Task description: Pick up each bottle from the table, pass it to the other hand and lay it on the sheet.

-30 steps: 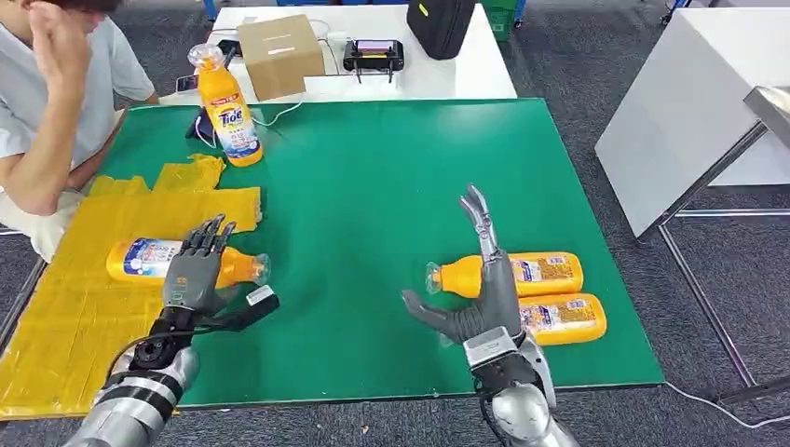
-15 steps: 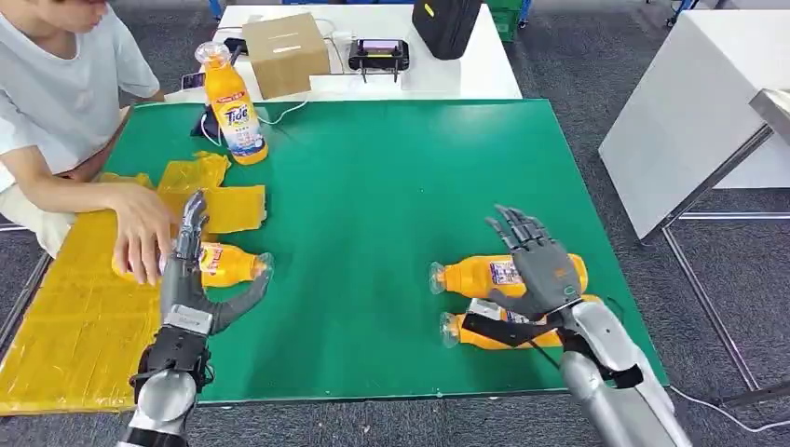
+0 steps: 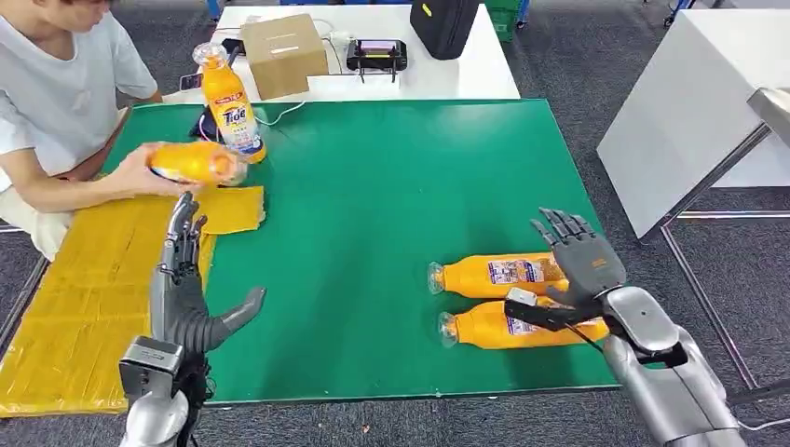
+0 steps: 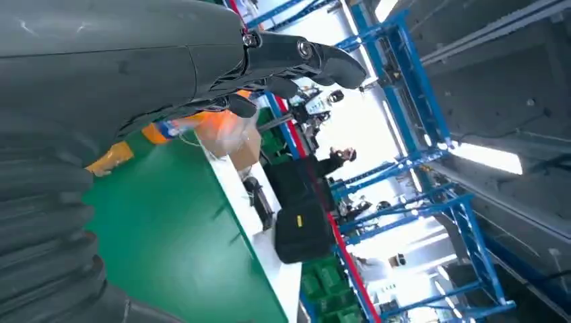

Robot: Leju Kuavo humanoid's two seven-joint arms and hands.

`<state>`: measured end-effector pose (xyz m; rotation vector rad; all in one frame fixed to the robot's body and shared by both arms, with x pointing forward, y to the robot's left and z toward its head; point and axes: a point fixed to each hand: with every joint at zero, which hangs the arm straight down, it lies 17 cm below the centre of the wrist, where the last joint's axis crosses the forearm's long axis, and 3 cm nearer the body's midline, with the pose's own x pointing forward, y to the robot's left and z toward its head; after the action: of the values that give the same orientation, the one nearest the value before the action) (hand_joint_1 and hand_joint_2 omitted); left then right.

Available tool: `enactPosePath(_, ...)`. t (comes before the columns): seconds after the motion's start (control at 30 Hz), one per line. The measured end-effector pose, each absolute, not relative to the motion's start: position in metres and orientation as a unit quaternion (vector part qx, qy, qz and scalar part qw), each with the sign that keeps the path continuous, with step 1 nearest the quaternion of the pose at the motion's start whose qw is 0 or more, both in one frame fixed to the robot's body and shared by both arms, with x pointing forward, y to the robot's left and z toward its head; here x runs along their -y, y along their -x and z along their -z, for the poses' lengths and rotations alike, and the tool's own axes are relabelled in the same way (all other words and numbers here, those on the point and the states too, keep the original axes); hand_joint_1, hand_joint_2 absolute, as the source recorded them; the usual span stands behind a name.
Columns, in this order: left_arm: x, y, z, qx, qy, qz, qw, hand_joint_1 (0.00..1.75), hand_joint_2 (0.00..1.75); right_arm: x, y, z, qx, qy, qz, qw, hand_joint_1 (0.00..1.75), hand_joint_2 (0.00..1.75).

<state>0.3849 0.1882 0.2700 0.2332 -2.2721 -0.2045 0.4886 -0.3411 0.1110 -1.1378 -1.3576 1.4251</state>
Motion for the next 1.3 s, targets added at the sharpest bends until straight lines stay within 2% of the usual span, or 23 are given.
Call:
enactPosePath(0.5,-0.178,-0.392,-0.276,0.908,-0.061,0.062,0.410,0.00,1.75,0.348,-0.533,-0.093,0.509,0.445,-0.597,0.432,0.00,1.75)
enactPosePath(1.07,-0.160,-0.403,-0.270,0.905,-0.029,0.062,0.420,0.00,1.75,0.330,-0.525,-0.025,0.485,0.345,-0.630,0.499,0.00,1.75)
enactPosePath(1.3,-0.158,-0.406,-0.265,0.902,-0.029,0.061,0.427,0.00,1.75,0.358,-0.536,-0.020,0.418,0.409,-0.622,0.521,0.00,1.75)
